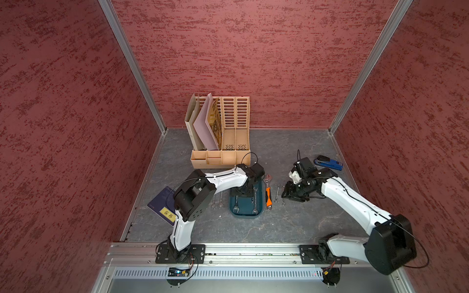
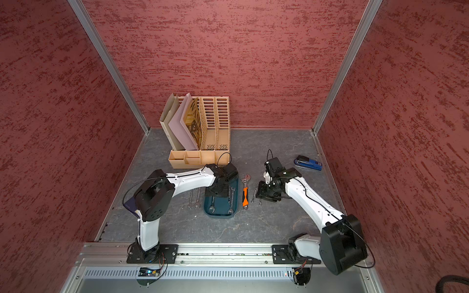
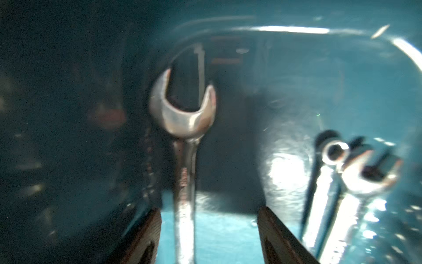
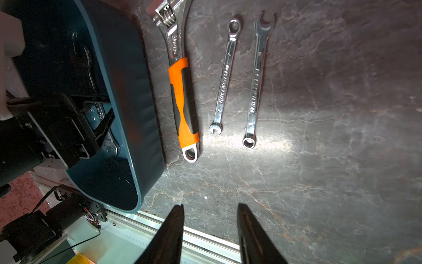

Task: Take out the wrench from the storage box
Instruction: Pick up the wrench from the storage box.

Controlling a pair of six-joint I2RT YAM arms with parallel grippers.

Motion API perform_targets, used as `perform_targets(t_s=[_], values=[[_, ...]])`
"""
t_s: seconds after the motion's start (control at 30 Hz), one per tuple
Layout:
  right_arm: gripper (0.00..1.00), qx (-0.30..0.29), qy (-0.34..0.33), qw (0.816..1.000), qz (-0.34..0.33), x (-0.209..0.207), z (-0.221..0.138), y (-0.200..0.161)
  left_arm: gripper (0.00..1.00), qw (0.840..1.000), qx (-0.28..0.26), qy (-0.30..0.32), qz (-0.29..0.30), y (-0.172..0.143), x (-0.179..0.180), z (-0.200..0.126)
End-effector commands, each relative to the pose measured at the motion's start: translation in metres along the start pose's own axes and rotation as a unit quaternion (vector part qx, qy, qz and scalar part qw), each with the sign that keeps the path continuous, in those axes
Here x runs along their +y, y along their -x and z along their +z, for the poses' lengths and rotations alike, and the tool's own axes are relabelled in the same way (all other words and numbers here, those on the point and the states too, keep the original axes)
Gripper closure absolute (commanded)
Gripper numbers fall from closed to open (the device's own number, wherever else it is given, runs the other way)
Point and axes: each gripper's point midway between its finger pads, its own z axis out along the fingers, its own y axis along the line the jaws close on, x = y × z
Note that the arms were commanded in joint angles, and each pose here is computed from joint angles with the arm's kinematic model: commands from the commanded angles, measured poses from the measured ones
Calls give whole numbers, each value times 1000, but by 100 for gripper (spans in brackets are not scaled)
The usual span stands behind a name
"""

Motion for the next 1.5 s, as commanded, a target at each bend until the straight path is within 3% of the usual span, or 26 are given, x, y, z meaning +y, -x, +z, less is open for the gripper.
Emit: perform_targets(t_s=[0.0,0.37,0.8,1.27,1.47], values=[[57,0,9,1000,6,2,4,2,30,1000,13,-13,-6,-7,-5,16],[57,0,4,1000,4,1,1,1,33,998,7,-54,11,-13,-35,13],[57,3,4,1000,5,1,3,2,48,997,-14,-68,38,-4,-14,-18],[57,9,2,1000,7,0,7,3,65,996,14,-64,55,-9,-16,5],[57,11,1,1000,10,0,9,2,69,997,28,-20,67,-13,-7,17]])
